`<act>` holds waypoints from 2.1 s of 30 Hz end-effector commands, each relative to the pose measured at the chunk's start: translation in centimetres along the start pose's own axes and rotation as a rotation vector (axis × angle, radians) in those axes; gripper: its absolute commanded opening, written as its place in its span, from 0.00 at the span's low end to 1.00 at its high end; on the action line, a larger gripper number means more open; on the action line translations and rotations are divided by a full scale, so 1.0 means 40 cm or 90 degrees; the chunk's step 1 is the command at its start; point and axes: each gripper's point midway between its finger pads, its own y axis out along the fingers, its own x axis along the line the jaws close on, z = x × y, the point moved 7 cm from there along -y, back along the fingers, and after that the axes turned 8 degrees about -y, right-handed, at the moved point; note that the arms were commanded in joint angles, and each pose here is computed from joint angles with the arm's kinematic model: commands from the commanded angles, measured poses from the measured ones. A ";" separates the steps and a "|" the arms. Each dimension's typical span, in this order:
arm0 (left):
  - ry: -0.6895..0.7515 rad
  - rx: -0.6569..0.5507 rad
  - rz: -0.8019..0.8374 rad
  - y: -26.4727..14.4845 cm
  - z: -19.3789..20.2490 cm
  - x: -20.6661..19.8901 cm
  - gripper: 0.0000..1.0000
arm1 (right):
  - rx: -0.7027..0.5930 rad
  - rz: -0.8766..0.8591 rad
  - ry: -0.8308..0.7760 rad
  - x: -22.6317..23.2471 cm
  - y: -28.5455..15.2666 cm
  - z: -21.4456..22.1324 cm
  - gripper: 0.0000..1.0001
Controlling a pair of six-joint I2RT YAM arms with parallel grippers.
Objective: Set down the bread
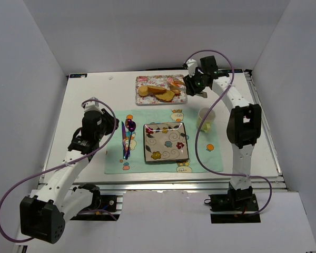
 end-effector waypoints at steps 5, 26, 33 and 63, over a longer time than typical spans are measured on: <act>-0.006 -0.024 0.012 -0.007 -0.035 -0.026 0.37 | -0.024 0.046 0.019 -0.022 -0.016 -0.038 0.51; -0.007 -0.026 0.015 -0.006 -0.040 -0.032 0.37 | 0.028 0.060 0.040 -0.009 0.026 0.025 0.51; -0.009 -0.029 0.019 -0.010 -0.042 -0.033 0.37 | 0.021 0.053 0.046 -0.006 0.015 0.015 0.24; -0.020 -0.035 0.048 -0.003 -0.038 -0.041 0.38 | -0.008 -0.233 -0.111 0.443 -0.288 0.199 0.13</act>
